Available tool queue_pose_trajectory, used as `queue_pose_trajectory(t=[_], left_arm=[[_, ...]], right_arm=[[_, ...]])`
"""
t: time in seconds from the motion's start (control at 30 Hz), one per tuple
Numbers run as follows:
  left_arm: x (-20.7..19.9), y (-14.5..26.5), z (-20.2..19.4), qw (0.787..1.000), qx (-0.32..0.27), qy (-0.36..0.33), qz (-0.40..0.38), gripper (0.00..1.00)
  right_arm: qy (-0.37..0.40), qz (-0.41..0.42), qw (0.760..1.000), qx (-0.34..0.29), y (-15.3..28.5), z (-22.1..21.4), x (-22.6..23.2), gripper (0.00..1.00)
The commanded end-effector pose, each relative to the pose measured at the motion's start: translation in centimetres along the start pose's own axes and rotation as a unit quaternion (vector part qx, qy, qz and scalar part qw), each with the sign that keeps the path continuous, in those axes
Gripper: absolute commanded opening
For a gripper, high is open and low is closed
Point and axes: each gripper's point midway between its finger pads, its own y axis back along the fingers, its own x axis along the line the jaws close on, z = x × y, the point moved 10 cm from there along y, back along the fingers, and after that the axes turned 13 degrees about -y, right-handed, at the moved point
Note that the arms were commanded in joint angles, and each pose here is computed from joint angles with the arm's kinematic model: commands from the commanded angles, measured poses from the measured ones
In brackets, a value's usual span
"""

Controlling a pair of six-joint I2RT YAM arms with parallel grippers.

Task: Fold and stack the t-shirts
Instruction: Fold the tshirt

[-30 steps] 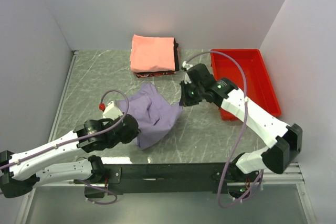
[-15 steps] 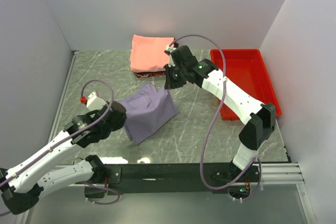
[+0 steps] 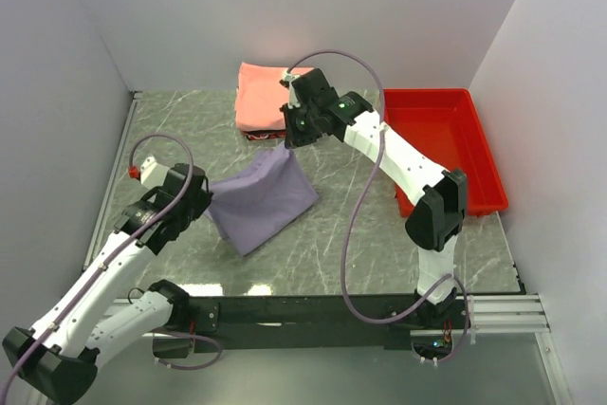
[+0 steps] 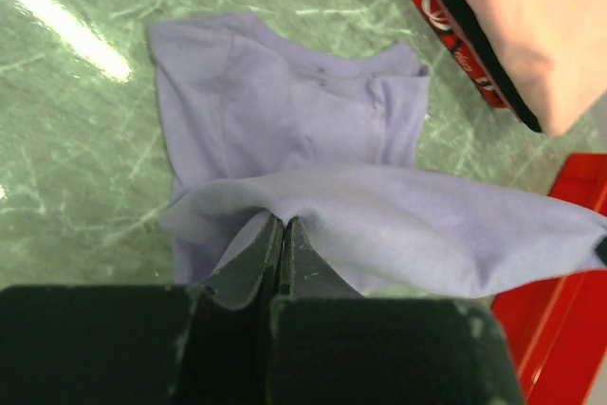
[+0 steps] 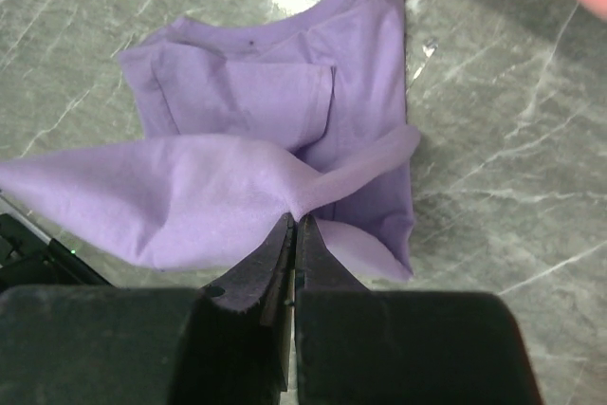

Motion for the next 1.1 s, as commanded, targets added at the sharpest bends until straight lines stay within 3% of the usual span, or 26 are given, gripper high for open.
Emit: queue_pose_trajectory(t=[0.0,0.27,0.83,0.9,1.0,1.07], left_arm=[[-0.1,-1.3,0.7,1.000,0.006,-0.007,-0.020,0.01],[1.2,-4.8,1.5,1.000,-0.001,0.000,0.011,0.01],[3.6,-12.6,3.4,0.996,-0.011,0.019,0.087,0.01],[3.8,-13.6,3.3,0.995,0.000,0.021,0.094,0.02],[3.8,-14.6,3.3,0.994,0.017,0.017,0.103,0.23],[3.7,-14.6,3.3,0.994,0.026,0.010,0.104,0.58]], right_arm=[[0.020,0.014,0.999,-0.029,0.6,1.8,0.5,0.00],[0.041,0.028,0.998,-0.025,-3.1,2.5,0.4,0.00],[0.038,0.043,0.988,-0.146,-12.3,5.6,0.1,0.00],[0.037,0.038,0.987,-0.154,-13.2,5.8,-0.1,0.07],[0.037,0.035,0.986,-0.160,-14.1,5.9,-0.2,0.22],[0.041,0.039,0.986,-0.157,-13.9,6.3,0.1,0.35]])
